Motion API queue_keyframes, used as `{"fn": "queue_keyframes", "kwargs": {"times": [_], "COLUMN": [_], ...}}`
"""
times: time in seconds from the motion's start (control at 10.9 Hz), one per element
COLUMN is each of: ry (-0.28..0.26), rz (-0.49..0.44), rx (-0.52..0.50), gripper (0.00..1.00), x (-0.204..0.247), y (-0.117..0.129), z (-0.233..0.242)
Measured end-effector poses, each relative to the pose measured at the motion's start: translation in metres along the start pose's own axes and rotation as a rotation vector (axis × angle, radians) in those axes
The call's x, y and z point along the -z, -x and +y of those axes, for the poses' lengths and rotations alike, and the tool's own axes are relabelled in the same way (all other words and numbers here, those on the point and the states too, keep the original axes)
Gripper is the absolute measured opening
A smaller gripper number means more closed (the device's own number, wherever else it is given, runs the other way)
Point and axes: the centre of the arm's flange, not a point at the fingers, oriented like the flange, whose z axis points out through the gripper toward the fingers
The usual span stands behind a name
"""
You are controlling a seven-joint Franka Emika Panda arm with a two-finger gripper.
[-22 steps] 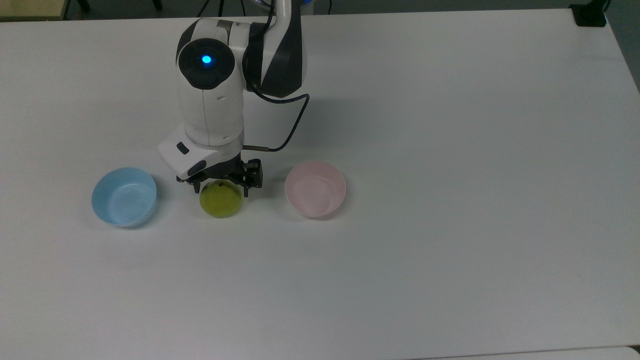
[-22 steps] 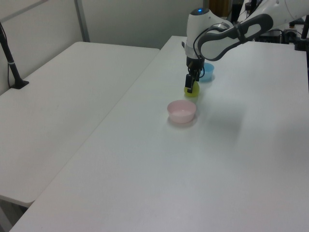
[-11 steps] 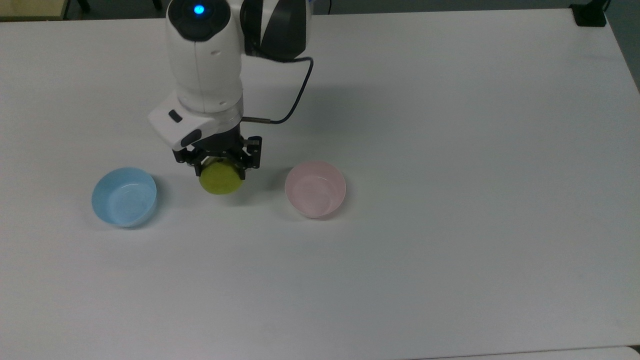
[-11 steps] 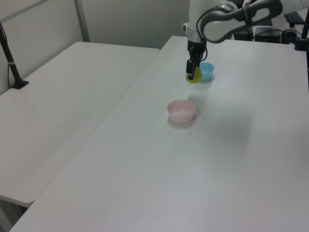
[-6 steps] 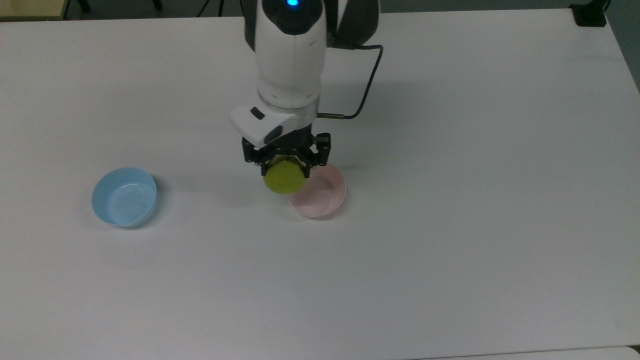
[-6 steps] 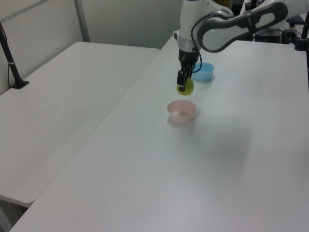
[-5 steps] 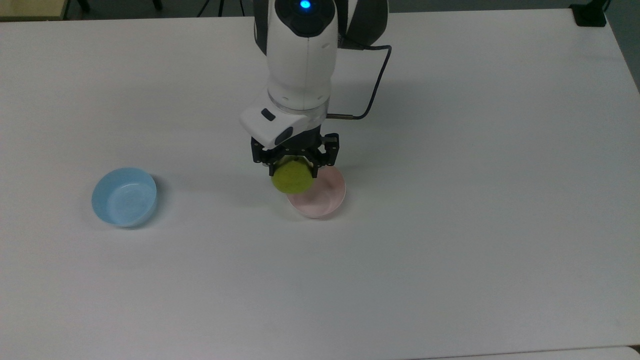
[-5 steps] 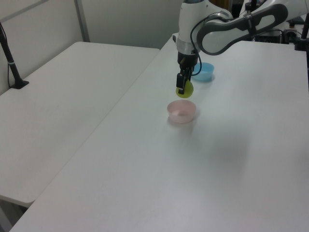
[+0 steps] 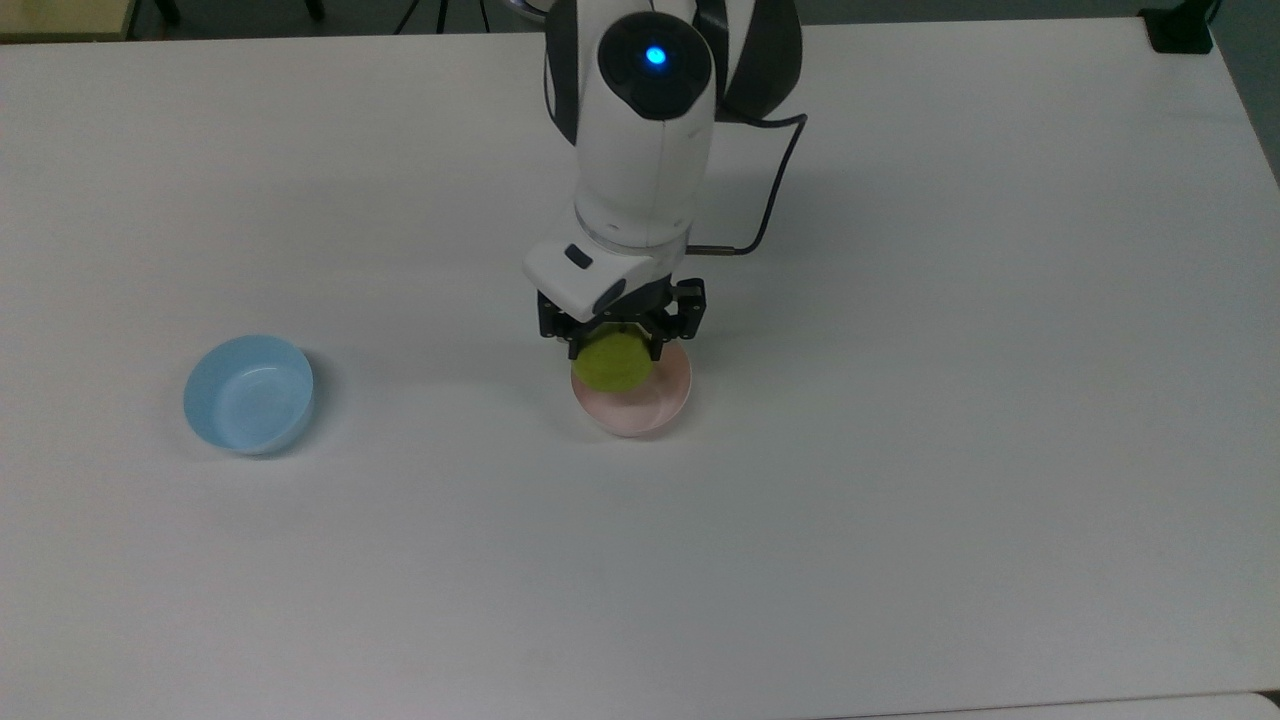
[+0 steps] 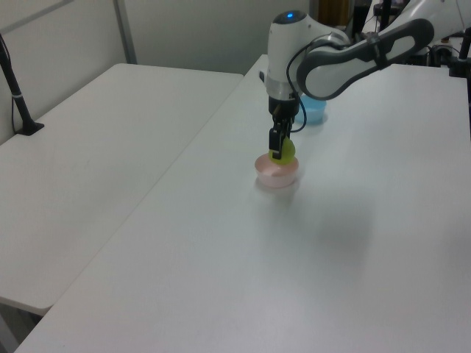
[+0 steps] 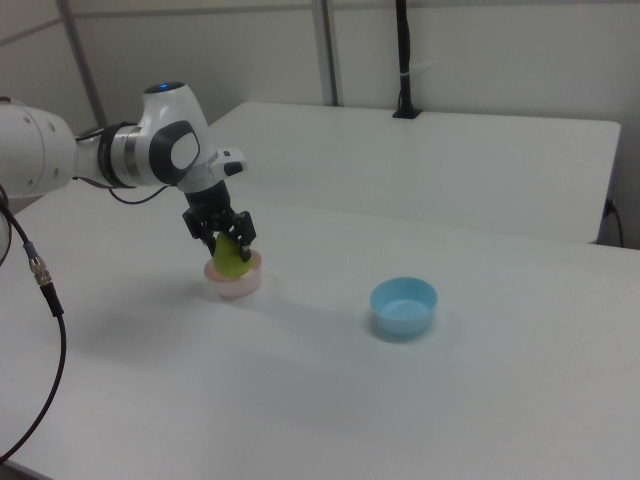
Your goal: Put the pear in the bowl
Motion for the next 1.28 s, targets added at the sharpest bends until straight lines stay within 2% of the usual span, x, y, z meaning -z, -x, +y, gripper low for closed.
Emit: {"fn": "queue_keyframes", "kwargs": {"times": [0.55,0.64,0.73,0.82,1.1,1.28], "ry": [0.002,-0.001,-0.002,-0.002,-0.002,0.000], "rz": [-0.003,0.019,0.029,0.034,0.060,0.050], "rx": [0.015,0.014,0.009,0.004,-0.011,-0.038], "gripper": [0.78,0.84,0.96,1.00,1.00,1.00], "x": [-0.014,-0.012,-0.011,-0.010,0.005,0.038], "y": [-0.001,-0.003,-0.004,-0.005,-0.009,-0.005], "z": [-0.011,-0.011,-0.011,-0.010,-0.003,0.016]}}
